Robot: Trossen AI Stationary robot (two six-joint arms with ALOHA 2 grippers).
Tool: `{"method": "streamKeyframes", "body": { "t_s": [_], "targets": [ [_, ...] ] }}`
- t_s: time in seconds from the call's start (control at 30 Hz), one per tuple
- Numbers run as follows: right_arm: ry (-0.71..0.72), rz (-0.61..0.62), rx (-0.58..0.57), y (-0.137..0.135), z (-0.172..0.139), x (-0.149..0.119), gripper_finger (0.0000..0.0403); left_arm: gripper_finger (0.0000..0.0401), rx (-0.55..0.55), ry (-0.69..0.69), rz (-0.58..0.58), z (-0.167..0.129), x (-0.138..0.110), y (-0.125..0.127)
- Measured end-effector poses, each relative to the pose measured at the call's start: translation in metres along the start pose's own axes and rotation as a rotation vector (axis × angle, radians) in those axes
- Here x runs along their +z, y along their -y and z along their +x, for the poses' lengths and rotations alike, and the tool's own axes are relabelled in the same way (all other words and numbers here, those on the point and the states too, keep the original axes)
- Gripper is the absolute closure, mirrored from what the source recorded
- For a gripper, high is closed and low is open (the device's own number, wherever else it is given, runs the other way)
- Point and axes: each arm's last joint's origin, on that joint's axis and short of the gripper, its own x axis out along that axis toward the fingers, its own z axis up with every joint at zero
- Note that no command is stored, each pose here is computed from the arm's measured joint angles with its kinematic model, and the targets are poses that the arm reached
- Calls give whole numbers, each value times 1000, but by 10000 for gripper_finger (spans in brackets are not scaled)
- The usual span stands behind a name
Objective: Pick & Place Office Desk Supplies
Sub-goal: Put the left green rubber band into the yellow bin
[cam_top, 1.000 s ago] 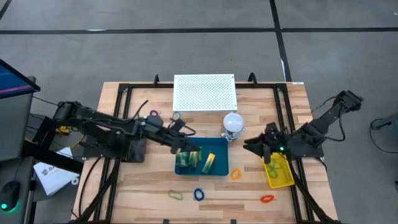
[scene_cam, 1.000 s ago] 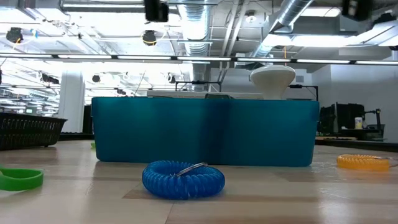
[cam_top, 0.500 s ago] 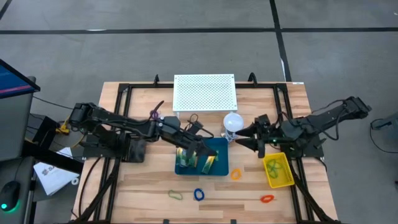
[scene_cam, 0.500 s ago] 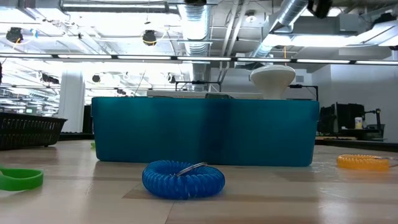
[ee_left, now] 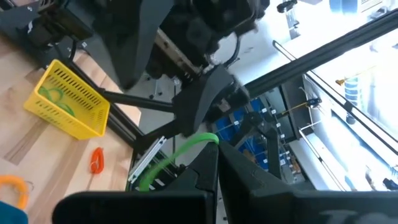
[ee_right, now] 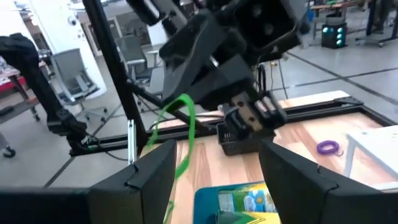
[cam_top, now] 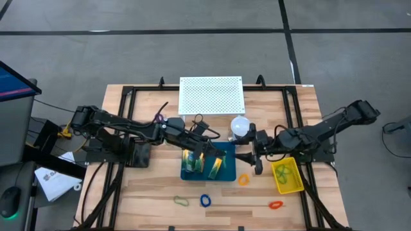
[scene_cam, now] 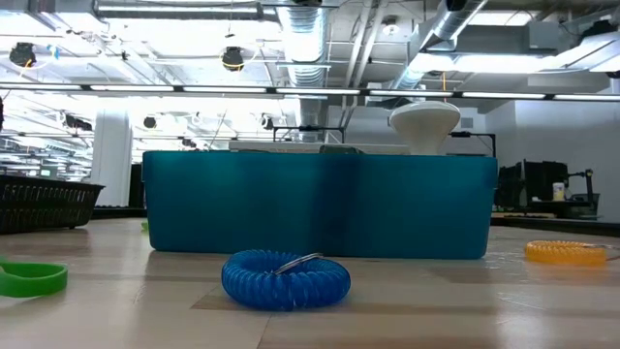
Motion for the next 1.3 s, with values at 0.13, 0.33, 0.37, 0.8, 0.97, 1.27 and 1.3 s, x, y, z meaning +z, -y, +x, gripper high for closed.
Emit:
{"method": "streamKeyframes", "body": {
  "t_s": [0.13,0.33,0.37,0.8,0.97,1.27,1.3],
  "targets": [
    [0,6,20,2,6,-2,178,401,4,2,0,0,0,0],
    [27,20,40,9,12,1,178,401,8,6,1,0,0,0],
    [31,22,46,10,12,2,178,401,10,5,0,0,0,-1],
    [13,21,89,12,13,2,178,401,19,20,2,0,0,-1],
    [13,20,90,12,13,2,178,401,19,20,2,0,0,-1],
    [6,20,112,11,15,0,195,401,24,27,2,0,0,-1],
    [5,21,114,11,16,-1,196,401,24,27,2,0,0,-1]
  ]
}}
